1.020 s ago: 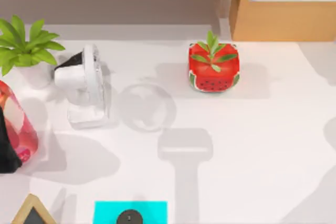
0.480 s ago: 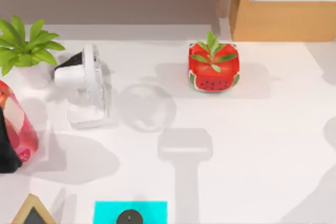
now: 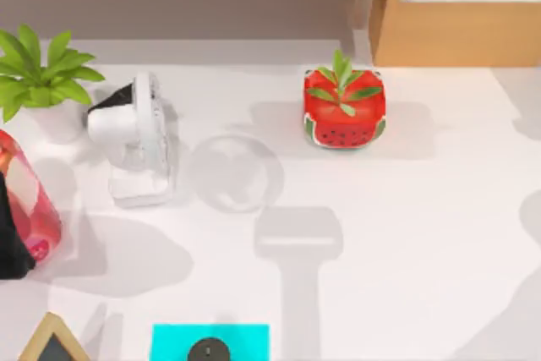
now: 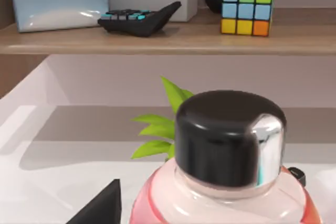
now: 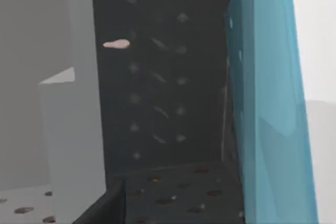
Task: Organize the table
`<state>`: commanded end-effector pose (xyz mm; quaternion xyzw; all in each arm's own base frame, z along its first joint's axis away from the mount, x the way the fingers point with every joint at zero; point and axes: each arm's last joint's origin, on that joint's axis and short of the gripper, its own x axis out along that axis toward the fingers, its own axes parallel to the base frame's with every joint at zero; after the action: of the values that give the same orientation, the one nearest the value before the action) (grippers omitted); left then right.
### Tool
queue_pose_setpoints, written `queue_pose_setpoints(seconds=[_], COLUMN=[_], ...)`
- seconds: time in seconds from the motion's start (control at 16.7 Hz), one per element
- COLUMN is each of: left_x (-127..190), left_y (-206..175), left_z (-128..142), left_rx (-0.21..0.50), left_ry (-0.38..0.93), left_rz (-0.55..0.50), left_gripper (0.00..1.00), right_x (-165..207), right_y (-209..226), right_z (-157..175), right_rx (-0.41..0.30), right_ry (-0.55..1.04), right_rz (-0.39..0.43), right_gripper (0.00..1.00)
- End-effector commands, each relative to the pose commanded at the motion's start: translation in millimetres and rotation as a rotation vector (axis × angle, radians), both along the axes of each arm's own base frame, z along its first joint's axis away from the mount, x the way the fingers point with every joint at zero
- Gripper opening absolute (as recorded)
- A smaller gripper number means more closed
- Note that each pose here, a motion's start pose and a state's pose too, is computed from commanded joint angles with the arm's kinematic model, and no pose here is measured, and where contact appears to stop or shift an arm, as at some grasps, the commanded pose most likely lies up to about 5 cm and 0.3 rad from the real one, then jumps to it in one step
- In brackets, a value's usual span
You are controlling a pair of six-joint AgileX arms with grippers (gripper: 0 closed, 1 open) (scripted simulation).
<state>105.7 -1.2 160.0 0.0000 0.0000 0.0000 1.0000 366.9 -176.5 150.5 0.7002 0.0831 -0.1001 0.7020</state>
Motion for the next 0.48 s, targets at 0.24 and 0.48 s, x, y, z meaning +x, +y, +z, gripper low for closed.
queue_pose_setpoints(seconds=[0.24,0.48], left_x=[0,0], left_y=[0,0], left_z=[0,0], left_rx=[0.000,0.000], left_ry=[0.000,0.000], left_rz=[0.000,0.000], left_gripper=[1.00,1.00], right_x=[-20,-44], right_y=[1,0], right_z=[5,1], right_rx=[-0.004,-0.005], right_ry=[-0.011,-0.005], right_rz=[0.007,-0.001], right_gripper=[1.00,1.00])
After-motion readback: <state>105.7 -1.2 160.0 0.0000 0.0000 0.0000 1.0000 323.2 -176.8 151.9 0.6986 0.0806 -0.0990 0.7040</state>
